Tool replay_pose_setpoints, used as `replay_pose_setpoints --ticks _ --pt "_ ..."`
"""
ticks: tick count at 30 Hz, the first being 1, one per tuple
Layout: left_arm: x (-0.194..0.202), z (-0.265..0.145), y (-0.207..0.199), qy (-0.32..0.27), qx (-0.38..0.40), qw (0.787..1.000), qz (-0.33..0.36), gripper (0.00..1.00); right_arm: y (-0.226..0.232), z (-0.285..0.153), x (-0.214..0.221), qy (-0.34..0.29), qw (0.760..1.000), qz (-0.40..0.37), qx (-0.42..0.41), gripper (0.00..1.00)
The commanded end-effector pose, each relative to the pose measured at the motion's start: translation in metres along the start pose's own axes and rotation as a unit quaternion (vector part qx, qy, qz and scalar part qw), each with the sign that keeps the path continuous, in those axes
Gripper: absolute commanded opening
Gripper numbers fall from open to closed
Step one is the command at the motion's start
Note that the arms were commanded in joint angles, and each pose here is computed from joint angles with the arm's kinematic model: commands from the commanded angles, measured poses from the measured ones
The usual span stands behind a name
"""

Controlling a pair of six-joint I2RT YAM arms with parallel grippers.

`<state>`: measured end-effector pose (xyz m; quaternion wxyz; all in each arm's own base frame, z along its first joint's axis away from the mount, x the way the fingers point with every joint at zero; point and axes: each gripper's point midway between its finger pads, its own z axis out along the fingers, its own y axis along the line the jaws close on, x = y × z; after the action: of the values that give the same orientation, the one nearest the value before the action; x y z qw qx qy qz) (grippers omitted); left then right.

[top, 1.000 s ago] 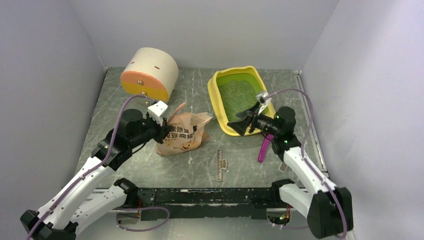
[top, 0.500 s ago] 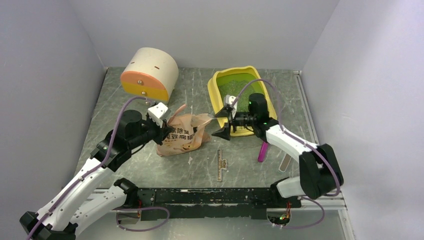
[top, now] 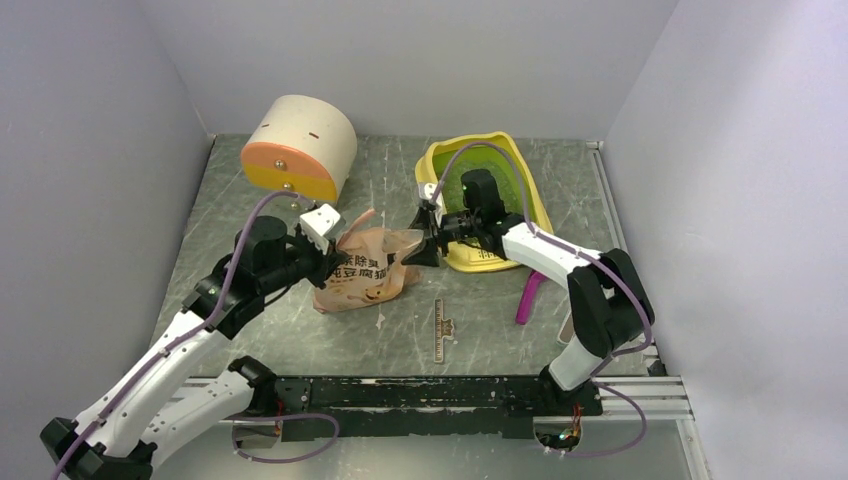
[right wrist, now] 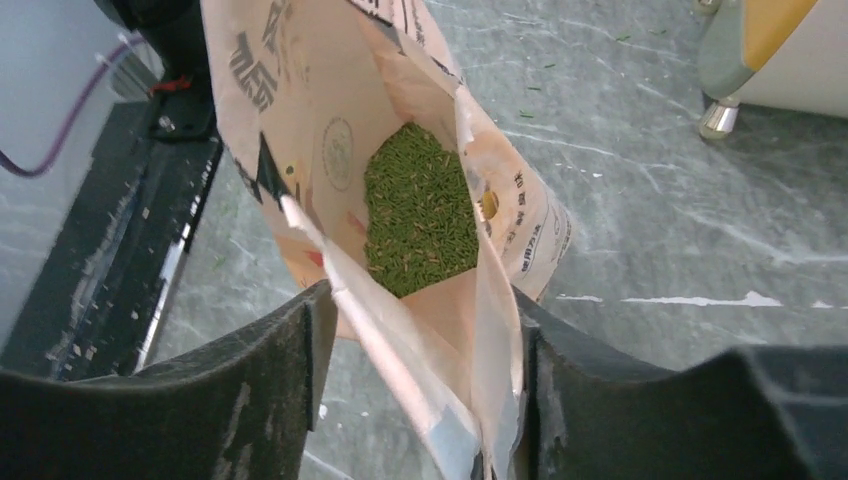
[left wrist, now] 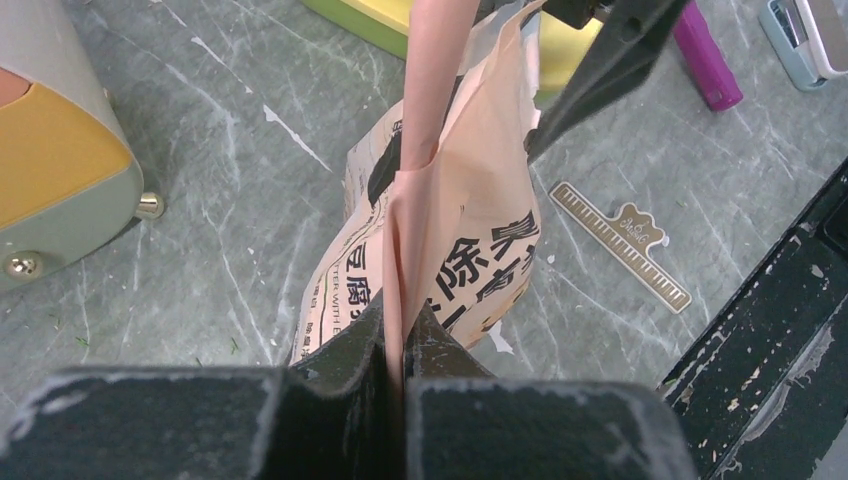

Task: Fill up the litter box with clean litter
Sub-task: Close the cat litter bag at the center of the board.

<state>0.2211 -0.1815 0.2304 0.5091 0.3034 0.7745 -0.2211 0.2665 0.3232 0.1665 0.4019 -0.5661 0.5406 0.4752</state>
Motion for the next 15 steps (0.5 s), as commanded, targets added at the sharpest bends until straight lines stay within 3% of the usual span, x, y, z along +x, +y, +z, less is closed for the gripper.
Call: replay_pose_setpoints --ticks 1,4,5,7,8,11,12,13,15 --pt "-0.022 -0.005 -0.006 -0.012 0.026 0.999 0.031 0.05 0.006 0.0 -0.004 0.009 0.999 0.048 -0.021 0.53" --pt "-0.023 -0.001 -0.006 -0.007 0.032 0.999 0.04 0.05 0.01 -0.003 -0.01 0.002 0.998 0.06 -0.029 0.28" --pt "-0.023 0.0 -0.006 -0.002 0.04 0.998 0.04 0.05 0.012 -0.003 -0.011 0.0 0.997 0.066 -0.033 0.13" --pt "-0.023 0.002 -0.004 0.011 0.046 0.998 0.039 0.05 0.009 -0.004 -0.011 0.002 0.995 0.096 -0.023 0.04" --pt "-0.022 0.003 0.0 0.018 0.046 0.998 0.038 0.14 0.008 -0.005 -0.011 0.006 0.994 0.108 -0.018 0.02" --pt "-0.026 -0.002 0.023 0.013 0.026 0.999 0.022 0.55 0.003 -0.01 -0.007 0.023 0.99 0.142 0.01 0.0" --pt "-0.031 -0.005 0.032 0.003 0.021 1.0 0.012 0.89 0.003 -0.013 -0.009 0.024 0.989 0.146 0.021 0.0" --pt "-0.034 -0.008 0.041 -0.007 0.018 1.0 0.002 0.96 0.003 -0.016 -0.008 0.024 0.988 0.152 0.03 0.0" --pt "-0.038 -0.009 0.05 -0.026 0.038 0.999 -0.019 0.97 0.007 -0.021 -0.007 0.019 0.986 0.158 0.04 0.0"
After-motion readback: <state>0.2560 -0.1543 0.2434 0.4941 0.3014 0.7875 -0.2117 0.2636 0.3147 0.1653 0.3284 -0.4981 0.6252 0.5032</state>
